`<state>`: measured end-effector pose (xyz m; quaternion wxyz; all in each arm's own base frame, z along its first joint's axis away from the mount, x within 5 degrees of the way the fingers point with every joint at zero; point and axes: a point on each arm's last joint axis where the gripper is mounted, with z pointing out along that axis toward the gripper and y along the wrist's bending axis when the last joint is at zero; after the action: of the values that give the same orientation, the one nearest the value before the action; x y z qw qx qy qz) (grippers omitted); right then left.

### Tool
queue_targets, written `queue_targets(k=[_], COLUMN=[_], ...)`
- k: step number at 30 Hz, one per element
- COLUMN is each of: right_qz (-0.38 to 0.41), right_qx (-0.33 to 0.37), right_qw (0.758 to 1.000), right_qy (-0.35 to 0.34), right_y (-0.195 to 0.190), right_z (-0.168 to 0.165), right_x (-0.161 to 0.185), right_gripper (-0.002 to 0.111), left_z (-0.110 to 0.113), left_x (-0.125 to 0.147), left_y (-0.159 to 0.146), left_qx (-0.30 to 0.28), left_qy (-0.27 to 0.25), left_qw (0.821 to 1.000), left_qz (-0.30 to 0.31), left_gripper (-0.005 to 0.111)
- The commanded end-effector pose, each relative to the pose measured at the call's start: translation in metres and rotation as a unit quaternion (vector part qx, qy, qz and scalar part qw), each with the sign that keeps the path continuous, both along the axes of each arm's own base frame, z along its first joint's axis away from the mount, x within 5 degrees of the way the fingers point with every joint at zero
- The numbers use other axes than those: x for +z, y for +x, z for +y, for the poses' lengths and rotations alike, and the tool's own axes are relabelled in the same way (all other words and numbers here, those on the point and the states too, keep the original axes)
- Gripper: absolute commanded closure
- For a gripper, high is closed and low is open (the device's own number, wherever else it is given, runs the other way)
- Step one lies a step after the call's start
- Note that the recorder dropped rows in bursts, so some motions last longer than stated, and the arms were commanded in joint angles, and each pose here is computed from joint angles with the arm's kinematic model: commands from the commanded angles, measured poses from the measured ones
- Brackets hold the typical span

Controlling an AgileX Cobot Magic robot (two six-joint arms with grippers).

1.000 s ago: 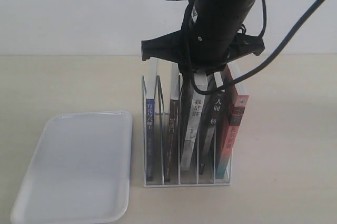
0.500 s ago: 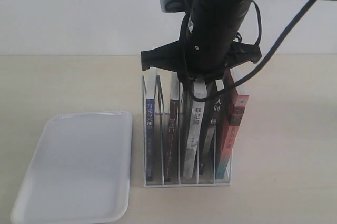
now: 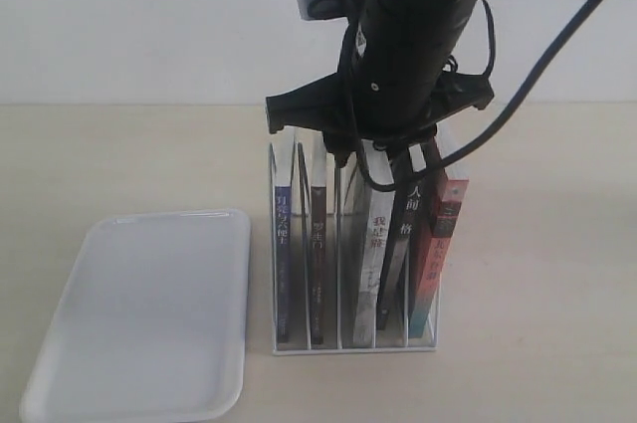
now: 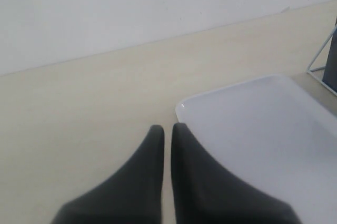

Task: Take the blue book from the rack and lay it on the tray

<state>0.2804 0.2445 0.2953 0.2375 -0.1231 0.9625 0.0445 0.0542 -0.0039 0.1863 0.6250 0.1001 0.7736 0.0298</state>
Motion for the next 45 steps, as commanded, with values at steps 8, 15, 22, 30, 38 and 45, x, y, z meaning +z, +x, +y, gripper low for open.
queue_targets(k=[8, 15, 22, 30, 38, 45], right_qz=[-0.066, -0.072, -0.035, -0.017, -0.016, -0.017], right_qx=[0.017, 0.046, 0.081, 0.077, 0.071, 0.057], right_qw=[0.996, 0.988, 0.990, 0.993, 0.994, 0.997], right_qy=[0.064, 0.126, 0.107, 0.090, 0.082, 0.047], right_y=[-0.013, -0.015, -0.015, -0.008, -0.007, -0.002], right_z=[-0.011, 0.000, 0.026, 0.041, 0.040, 0.038], right_x=[0.063, 0.076, 0.048, 0.022, 0.020, 0.010], right_gripper=[0.070, 0.070, 0.070, 0.070, 0.070, 0.070], left_z=[-0.001, -0.001, -0.001, -0.001, -0.001, -0.001], left_x=[0.000, 0.000, 0.000, 0.000, 0.000, 0.000], left_y=[0.000, 0.000, 0.000, 0.000, 0.000, 0.000], left_qx=[-0.004, -0.004, -0.004, -0.004, -0.004, -0.004], left_qy=[-0.010, -0.010, -0.010, -0.010, -0.010, -0.010], left_qw=[1.000, 1.000, 1.000, 1.000, 1.000, 1.000], left_qz=[-0.006, -0.006, -0.006, -0.006, -0.006, -0.006], left_gripper=[0.102, 0.102, 0.102, 0.102, 0.102, 0.102])
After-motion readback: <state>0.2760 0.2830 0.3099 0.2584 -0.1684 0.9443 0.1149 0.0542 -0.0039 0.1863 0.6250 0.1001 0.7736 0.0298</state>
